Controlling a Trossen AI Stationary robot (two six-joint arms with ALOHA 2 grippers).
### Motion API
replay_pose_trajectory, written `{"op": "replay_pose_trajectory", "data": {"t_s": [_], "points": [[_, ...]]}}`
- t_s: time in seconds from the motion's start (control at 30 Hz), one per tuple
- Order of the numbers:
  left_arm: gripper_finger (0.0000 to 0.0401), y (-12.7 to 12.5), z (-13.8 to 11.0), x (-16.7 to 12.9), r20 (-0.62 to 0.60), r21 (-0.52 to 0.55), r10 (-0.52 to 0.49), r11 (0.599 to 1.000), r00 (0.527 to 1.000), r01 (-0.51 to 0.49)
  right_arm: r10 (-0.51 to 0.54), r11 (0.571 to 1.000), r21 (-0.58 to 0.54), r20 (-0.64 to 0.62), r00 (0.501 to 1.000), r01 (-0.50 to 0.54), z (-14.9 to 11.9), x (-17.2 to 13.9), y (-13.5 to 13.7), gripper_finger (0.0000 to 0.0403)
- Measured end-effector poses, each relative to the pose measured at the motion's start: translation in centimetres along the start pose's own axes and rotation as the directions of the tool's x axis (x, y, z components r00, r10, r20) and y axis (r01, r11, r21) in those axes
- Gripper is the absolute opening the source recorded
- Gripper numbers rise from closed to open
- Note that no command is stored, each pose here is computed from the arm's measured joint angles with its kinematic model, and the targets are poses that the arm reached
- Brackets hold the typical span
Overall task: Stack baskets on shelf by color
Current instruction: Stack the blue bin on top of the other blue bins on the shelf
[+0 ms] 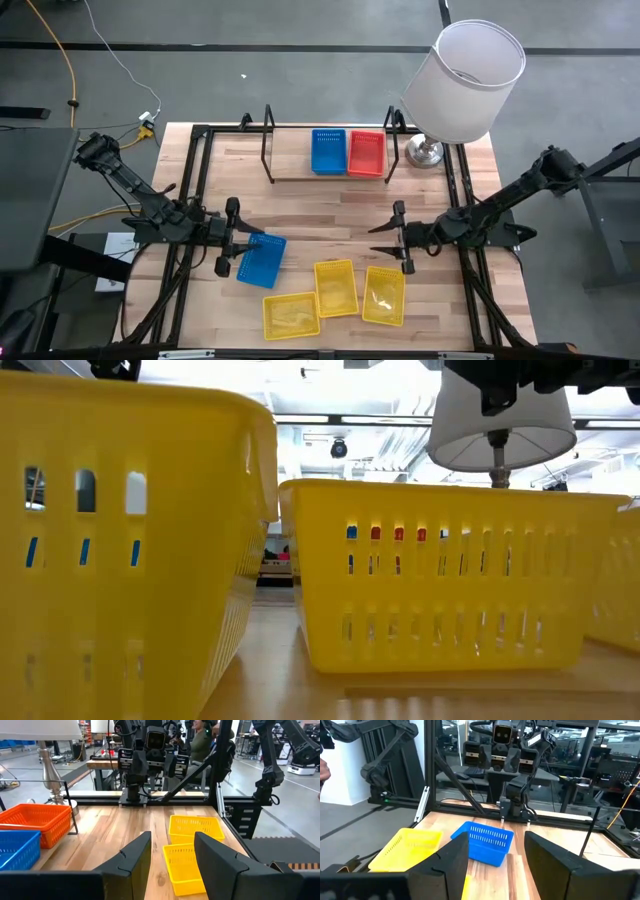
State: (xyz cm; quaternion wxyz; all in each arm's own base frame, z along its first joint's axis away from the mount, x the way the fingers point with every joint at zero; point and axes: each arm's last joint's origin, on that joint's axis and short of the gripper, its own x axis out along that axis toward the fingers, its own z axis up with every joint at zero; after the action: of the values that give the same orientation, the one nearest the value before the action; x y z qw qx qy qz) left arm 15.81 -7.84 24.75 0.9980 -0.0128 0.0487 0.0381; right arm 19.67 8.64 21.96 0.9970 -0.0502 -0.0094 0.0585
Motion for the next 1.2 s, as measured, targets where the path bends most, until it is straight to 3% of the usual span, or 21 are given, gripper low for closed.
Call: {"op": "replay_pose_trajectory", "data": {"t_s": [0.6,0.67,0.77,0.87,0.97,1.07,1.13,1.2], "points": [[0.014,0.0,0.0,0.0,-0.001,-0.009,-0.003,1.0,1.0,0.003,0.0,1.0,0.01,-0.006,1.0,0.0,-0.1,0.0,0.0,0.0181],[0.014,-0.2,-0.1,0.2,-0.009,-0.036,-0.044,0.998,0.999,0.043,0.001,1.0,0.01,-0.006,1.0,-0.001,-0.1,0.0,0.0,0.0181],[0.014,-1.1,-0.5,0.6,-0.03,-0.078,-0.19,0.979,0.981,0.187,0.0,1.0,0.01,-0.007,1.0,0.0,-0.1,0.0,0.0,0.0181],[0.014,-2.5,-0.9,1.6,-0.061,-0.046,-0.276,0.961,0.959,0.273,-0.001,1.0,0.009,-0.007,1.0,0.001,-0.1,0.0,0.0,0.0181],[0.014,-4.3,-0.3,2.8,-0.13,-0.002,-0.285,0.958,0.95,0.287,-0.02,1.0,0.012,-0.009,1.0,0.02,-0.1,0.0,-0.1,0.0181],[0.014,-6.1,-0.1,3.9,-0.293,0.033,-0.241,0.965,0.926,0.261,-0.033,0.999,0.014,-0.018,0.999,0.033,-0.2,0.0,-0.1,0.0181],[0.014,-7.0,0.0,4.5,-0.415,0.046,-0.178,0.975,0.892,0.216,-0.032,0.999,0.01,-0.028,0.999,0.032,-0.3,0.0,-0.1,0.0181],[0.014,-7.6,-0.1,4.7,-0.549,0.063,-0.113,0.982,0.828,0.176,-0.031,0.999,0.007,-0.034,0.999,0.031,-0.3,0.0,-0.1,0.0181]]}}
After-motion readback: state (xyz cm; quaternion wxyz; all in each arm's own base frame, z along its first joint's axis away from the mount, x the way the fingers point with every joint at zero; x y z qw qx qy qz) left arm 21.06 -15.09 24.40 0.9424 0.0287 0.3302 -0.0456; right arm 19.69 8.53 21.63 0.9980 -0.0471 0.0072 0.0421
